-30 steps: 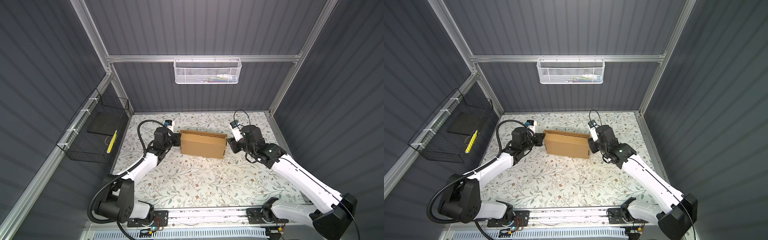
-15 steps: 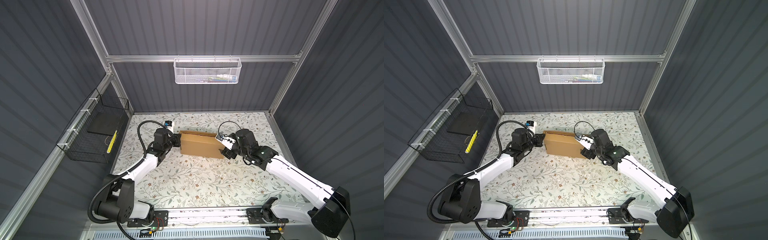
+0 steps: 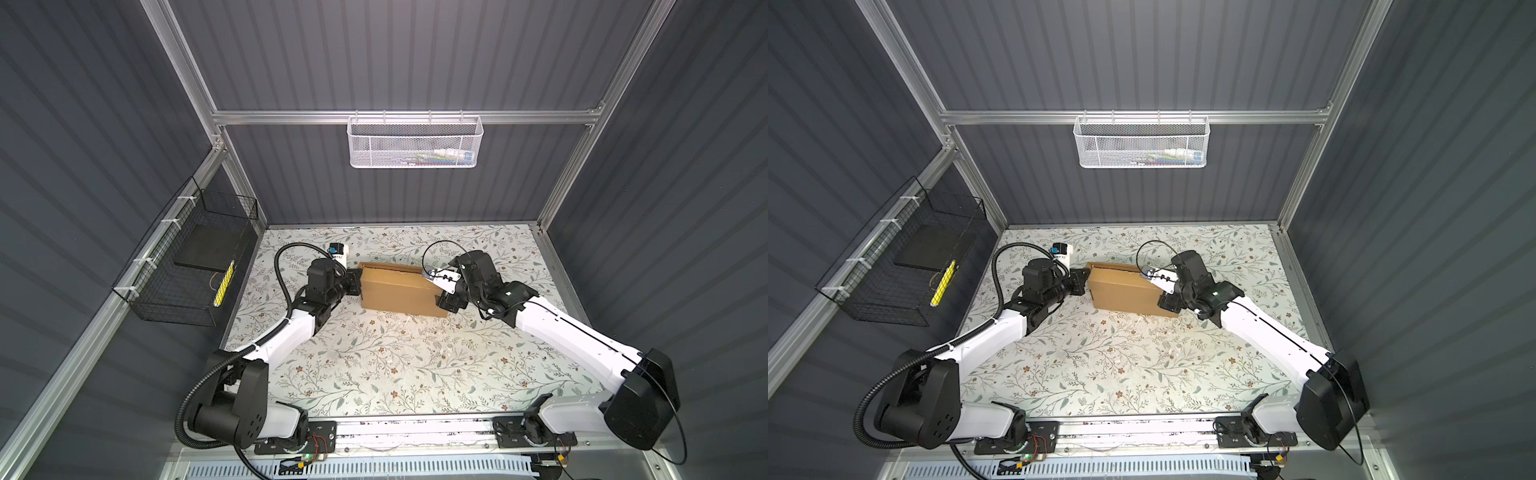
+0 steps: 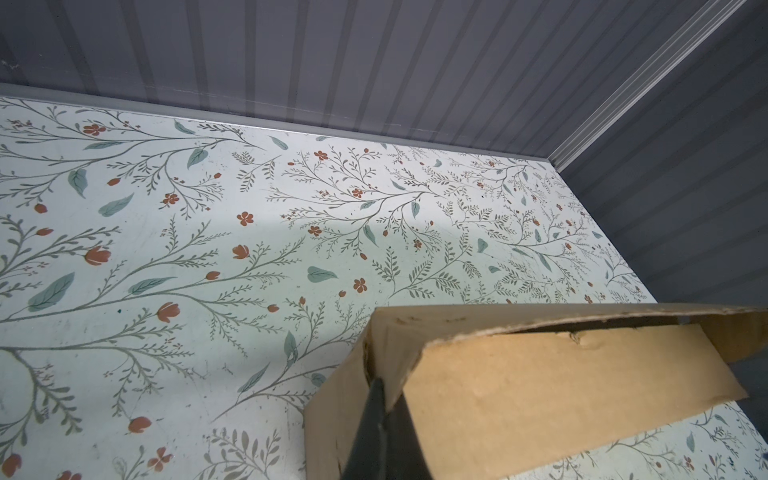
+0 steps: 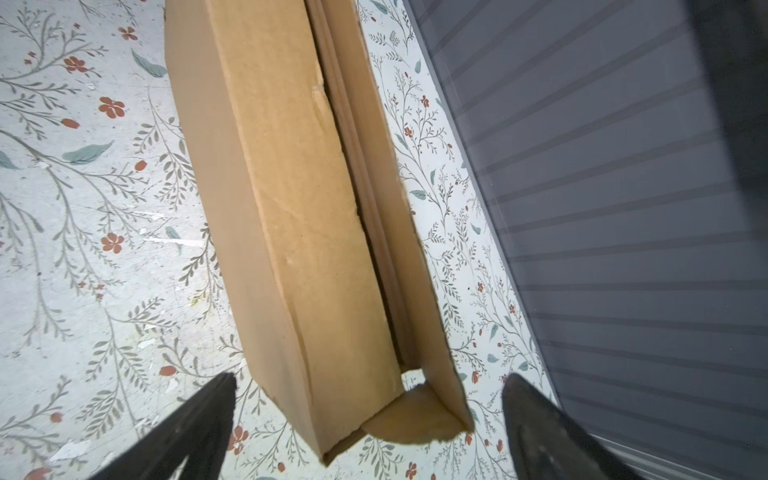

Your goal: Fold the paper box

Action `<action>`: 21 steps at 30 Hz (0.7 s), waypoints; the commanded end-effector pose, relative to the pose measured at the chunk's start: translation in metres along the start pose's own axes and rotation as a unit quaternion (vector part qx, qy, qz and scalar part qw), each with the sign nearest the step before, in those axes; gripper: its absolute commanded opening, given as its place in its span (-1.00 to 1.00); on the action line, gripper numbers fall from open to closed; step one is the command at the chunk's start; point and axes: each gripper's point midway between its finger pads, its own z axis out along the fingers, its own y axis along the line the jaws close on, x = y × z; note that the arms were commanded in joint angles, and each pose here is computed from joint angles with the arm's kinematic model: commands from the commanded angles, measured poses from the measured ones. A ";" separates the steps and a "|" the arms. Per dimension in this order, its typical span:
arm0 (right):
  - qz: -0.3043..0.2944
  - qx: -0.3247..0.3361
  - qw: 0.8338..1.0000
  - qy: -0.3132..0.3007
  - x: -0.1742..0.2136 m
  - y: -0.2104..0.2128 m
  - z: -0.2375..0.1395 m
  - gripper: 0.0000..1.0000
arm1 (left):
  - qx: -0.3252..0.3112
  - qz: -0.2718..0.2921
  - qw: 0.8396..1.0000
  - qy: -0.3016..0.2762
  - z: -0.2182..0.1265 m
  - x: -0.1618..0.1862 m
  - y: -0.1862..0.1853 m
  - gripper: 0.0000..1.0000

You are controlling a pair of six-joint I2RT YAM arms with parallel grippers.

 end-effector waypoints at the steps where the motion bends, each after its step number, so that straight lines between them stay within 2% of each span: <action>1: -0.022 0.016 1.000 -0.002 -0.010 -0.011 0.001 0.99 | -0.014 -0.014 0.996 0.086 -0.001 0.055 0.010 -1.00; 16: -0.037 0.013 0.999 0.010 -0.012 -0.010 0.020 0.98 | -0.008 -0.016 0.996 0.086 0.000 0.056 0.009 -1.00; 21: -0.017 0.018 1.000 0.013 -0.012 -0.013 0.022 0.98 | -0.008 -0.017 0.996 0.085 -0.002 0.055 0.008 -1.00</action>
